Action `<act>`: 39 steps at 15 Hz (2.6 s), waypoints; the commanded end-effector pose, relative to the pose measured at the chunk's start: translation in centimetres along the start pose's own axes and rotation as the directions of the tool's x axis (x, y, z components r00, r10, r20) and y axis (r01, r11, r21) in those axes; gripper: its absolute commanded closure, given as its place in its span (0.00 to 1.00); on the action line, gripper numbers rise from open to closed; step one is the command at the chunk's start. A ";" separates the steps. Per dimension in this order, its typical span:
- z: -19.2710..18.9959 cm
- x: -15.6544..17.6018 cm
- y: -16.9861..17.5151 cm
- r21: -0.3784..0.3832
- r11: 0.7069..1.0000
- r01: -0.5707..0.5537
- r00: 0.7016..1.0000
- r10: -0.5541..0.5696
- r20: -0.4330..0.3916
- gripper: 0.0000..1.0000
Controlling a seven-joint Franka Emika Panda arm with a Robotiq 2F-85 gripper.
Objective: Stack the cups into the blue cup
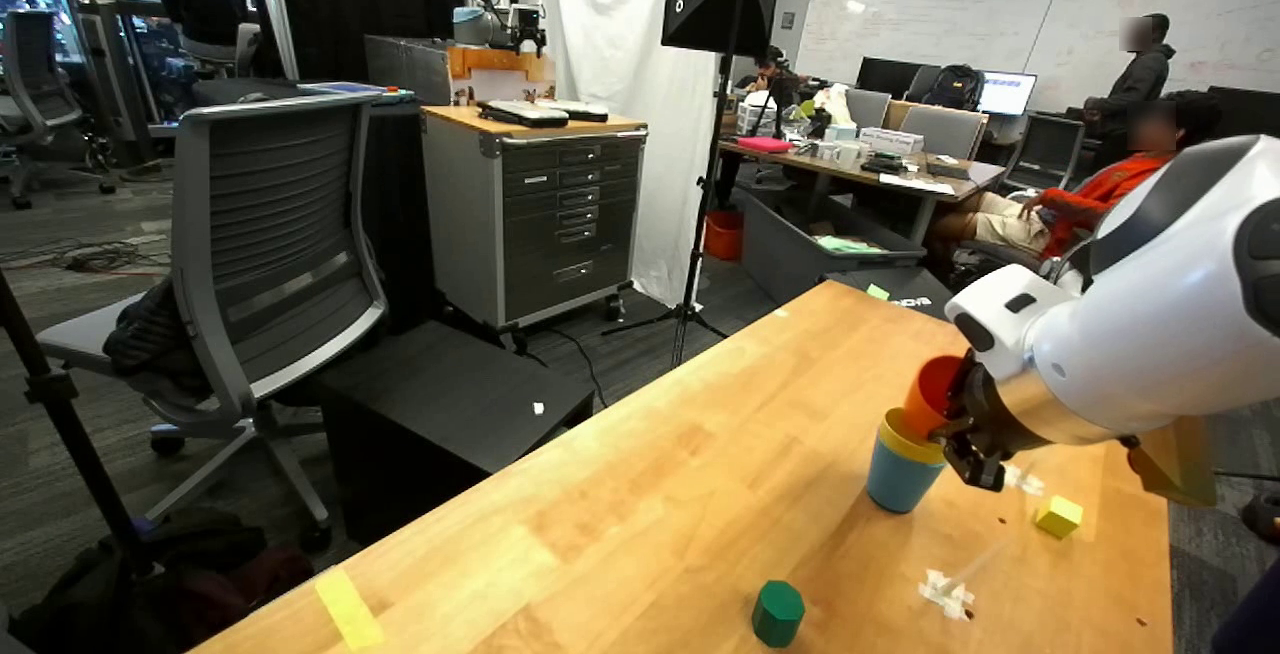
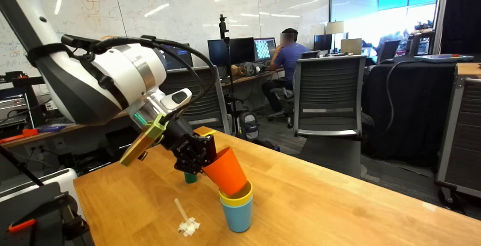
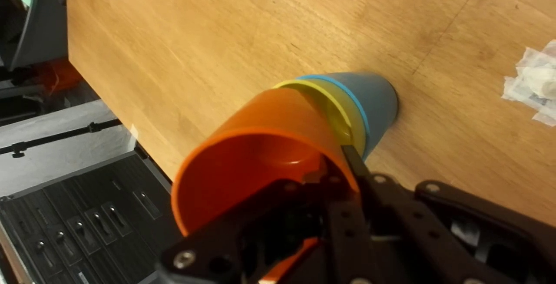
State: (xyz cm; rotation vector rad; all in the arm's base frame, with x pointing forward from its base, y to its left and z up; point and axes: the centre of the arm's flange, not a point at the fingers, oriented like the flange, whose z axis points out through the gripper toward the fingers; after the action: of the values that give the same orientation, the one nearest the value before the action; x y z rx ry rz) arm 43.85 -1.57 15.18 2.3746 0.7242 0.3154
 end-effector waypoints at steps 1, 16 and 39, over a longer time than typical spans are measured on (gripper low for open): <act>0.2 1.1 -0.3 -0.004 1.000 0.008 1.000 -0.008 -0.003 0.99; 2.1 3.2 -0.3 -0.007 1.000 0.026 1.000 -0.026 0.012 0.99; -6.4 1.9 10.7 0.123 0.974 -0.193 0.973 0.206 -0.106 0.00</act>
State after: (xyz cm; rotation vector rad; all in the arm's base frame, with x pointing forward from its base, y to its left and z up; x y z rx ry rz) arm 47.68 -3.00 20.03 2.4829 0.6300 0.4521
